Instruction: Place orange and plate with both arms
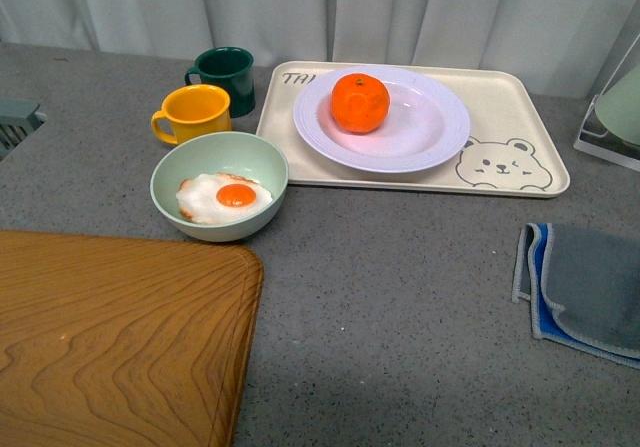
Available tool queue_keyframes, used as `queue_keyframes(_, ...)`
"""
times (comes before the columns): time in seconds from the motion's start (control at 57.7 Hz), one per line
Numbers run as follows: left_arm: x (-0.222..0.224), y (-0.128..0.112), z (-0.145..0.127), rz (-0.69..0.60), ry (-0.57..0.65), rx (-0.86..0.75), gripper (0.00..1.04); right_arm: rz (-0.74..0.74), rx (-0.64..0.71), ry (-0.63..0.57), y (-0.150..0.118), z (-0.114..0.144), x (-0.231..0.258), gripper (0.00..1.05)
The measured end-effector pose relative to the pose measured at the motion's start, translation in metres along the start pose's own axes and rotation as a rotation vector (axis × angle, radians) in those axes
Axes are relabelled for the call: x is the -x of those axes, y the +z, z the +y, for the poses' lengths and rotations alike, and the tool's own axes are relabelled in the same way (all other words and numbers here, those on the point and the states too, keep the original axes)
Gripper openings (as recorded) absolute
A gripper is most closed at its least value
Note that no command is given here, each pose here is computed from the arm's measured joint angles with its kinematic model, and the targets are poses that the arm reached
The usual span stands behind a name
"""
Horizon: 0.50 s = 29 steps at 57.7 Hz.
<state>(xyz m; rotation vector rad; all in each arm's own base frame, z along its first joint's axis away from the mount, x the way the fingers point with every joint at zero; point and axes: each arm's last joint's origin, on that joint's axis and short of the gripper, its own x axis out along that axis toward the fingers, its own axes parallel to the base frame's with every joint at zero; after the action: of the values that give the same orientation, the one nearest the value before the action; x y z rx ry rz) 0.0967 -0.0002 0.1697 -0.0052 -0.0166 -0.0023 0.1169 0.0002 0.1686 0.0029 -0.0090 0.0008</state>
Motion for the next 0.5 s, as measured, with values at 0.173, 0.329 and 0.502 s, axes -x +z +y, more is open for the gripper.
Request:
queue_keyframes(0.173,0.0,0.0,0.0,0.0,0.0,0.0,0.98,0.0,0.0,0.0,0.0,0.0,0.004,0.01)
queue_keyframes(0.329,0.0,0.0,0.0,0.0,0.0,0.0,0.98,0.0,0.0,0.0,0.0,0.0,0.007,0.01)
queue_keyframes(0.502,0.0,0.0,0.0,0.0,0.0,0.0,0.98,0.03,0.0,0.003,-0.004,0.0,0.015,0.01)
